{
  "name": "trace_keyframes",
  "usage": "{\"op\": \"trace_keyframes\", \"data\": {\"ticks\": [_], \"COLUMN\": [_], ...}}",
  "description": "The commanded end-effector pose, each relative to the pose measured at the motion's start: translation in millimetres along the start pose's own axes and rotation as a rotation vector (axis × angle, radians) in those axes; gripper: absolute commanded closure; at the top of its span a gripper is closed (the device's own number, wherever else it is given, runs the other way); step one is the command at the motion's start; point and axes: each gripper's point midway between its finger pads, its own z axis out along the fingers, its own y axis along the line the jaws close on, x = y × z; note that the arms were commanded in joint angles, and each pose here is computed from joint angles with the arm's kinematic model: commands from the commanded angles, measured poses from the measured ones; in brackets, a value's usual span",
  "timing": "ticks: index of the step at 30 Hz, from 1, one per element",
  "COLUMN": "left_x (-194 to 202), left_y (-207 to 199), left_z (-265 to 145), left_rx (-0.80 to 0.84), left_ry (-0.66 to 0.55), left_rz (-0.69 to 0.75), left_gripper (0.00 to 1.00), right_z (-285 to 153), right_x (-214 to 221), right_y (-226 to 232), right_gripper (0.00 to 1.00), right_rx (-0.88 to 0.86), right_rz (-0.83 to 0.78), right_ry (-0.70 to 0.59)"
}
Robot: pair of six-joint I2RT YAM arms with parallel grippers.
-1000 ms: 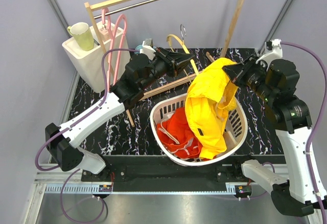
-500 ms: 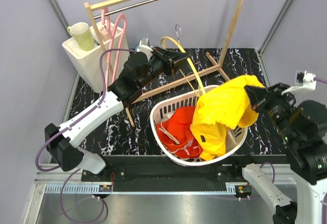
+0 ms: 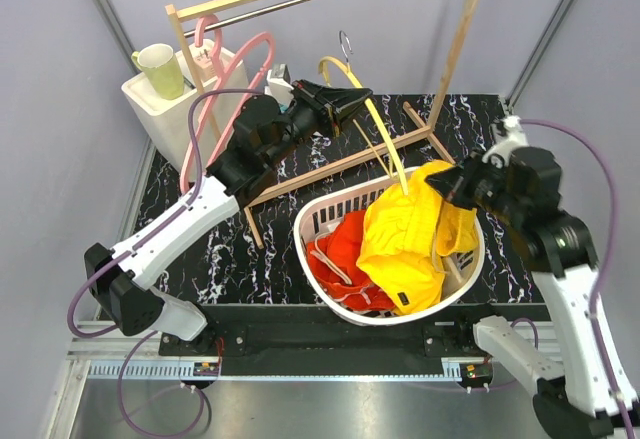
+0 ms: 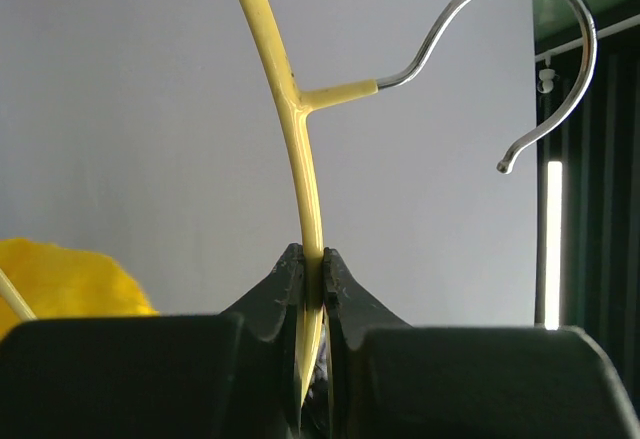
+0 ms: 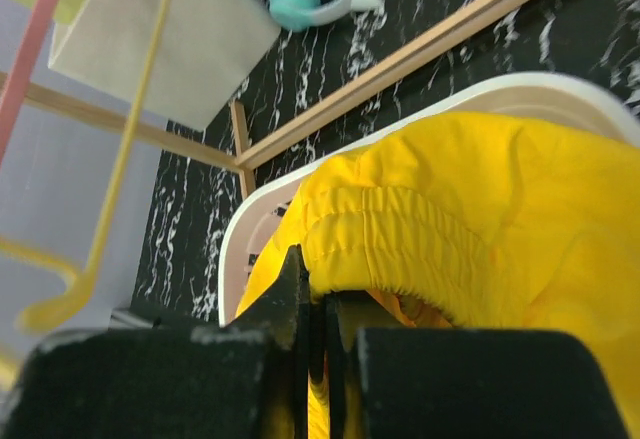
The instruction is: Remove the shorts from the hanger
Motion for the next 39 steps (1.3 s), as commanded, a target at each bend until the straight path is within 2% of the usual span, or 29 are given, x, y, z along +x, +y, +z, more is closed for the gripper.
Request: {"op": "trace_keyframes", "data": {"ticks": [1, 4, 7, 10, 13, 15, 16, 18, 19, 22, 28, 31, 36, 39], "left_x": [9, 11, 11, 10, 10, 10, 10, 9, 9, 9, 6, 7, 4, 6], "left_y": [-60, -56, -53, -53, -52, -49, -49, -47, -48, -46, -35, -35, -27, -21], "left_z": [-18, -22, -24, -24, -22, -19, -18, -16, -15, -14, -6, -4, 3, 6], "left_rx": [0.169, 0.163, 0.163, 0.17, 0.171, 0.168, 0.172, 0.171, 0.174, 0.174, 0.154, 0.158, 0.134, 0.113], "left_ry": [0.029, 0.027, 0.022, 0.018, 0.02, 0.022, 0.023, 0.022, 0.02, 0.017, -0.002, -0.007, -0.021, -0.026], "left_rz": [0.014, 0.011, 0.009, 0.007, 0.001, -0.007, -0.008, -0.011, -0.013, -0.012, -0.018, -0.017, -0.021, -0.037], "left_gripper": [1.0, 1.0, 1.0, 1.0, 1.0, 1.0, 1.0, 1.0, 1.0, 1.0, 1.0, 1.0, 1.0, 1.0], "right_z": [49, 66, 71, 71, 66, 62, 58, 51, 43, 24, -29, -55, -91, -94], "right_x": [42, 90, 134, 153, 148, 140, 133, 116, 114, 88, 40, 23, 2, -2], "right_y": [10, -7, -31, -50, -58, -57, -52, -41, -40, -24, 29, 44, 89, 101], "right_gripper": [1.0, 1.0, 1.0, 1.0, 1.0, 0.94, 0.71, 0.44, 0.21, 0.01, 0.0, 0.0, 0.0, 0.0], "right_rx": [-0.108, -0.071, -0.009, 0.047, 0.093, 0.102, 0.095, 0.074, 0.085, 0.06, -0.147, -0.195, -0.391, -0.466], "right_rz": [0.104, 0.229, 0.301, 0.28, 0.212, 0.179, 0.153, 0.122, 0.112, 0.086, -0.035, -0.108, -0.192, -0.241], "right_ry": [0.254, 0.438, 0.564, 0.604, 0.597, 0.586, 0.585, 0.559, 0.565, 0.476, 0.281, 0.208, 0.152, 0.138]}}
